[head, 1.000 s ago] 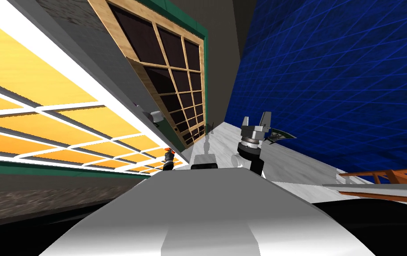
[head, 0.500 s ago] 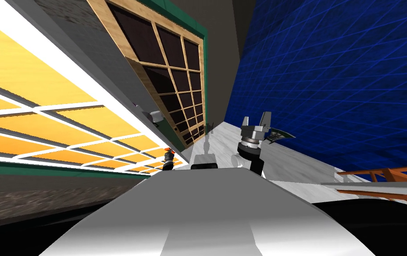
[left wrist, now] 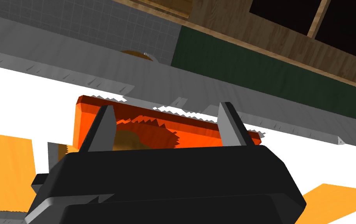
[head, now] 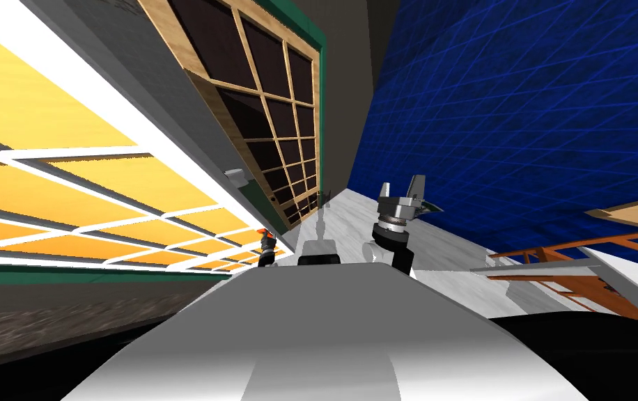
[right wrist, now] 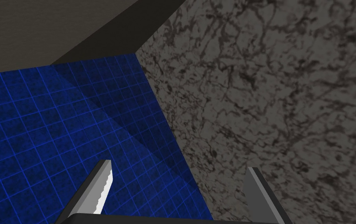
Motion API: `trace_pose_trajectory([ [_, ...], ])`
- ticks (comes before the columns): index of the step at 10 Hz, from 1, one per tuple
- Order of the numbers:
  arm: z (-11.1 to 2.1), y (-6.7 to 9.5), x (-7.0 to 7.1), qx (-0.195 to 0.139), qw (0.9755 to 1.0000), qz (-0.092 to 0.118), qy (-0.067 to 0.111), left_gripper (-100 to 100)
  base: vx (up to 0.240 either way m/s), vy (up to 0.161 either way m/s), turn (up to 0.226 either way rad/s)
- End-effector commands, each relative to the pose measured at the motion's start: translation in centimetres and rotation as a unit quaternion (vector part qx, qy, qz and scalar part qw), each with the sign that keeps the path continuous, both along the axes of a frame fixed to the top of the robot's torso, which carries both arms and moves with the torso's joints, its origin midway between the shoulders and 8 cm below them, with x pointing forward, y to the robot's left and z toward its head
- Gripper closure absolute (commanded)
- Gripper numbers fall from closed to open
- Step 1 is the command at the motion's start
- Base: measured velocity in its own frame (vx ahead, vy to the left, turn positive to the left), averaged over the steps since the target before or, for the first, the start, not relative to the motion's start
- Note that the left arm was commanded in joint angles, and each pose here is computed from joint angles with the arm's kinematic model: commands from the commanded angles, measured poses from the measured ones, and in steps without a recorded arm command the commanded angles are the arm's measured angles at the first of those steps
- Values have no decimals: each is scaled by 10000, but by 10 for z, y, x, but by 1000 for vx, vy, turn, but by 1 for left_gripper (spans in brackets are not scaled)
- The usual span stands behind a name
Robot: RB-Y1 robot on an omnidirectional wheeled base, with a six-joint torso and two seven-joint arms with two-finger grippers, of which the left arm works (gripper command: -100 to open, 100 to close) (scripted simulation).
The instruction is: Pull the door open
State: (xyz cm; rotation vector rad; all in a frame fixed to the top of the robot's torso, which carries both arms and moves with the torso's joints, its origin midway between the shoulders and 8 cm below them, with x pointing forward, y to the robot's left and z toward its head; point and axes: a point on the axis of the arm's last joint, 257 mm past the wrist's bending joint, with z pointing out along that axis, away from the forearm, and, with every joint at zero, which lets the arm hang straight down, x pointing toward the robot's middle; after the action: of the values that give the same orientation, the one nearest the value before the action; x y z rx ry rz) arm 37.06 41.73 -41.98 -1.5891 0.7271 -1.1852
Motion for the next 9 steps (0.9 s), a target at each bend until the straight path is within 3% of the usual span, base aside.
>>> trace_pose_trajectory([
  [1,8,14,-2,-160,9997,116,-165,-100,-53,18,-42],
  [3,10,12,0,-500,9981,141,-320,-100,-77,38,-71],
  [5,11,9,2,-865,9949,168,-486,-100,-97,24,-70],
  [6,11,9,2,-898,9946,169,-499,-100,-69,27,1],
  [8,13,6,5,-1282,9893,195,-673,-100,-77,51,-14],
  [9,13,6,5,-1331,9885,196,-693,-100,-65,43,-41],
])
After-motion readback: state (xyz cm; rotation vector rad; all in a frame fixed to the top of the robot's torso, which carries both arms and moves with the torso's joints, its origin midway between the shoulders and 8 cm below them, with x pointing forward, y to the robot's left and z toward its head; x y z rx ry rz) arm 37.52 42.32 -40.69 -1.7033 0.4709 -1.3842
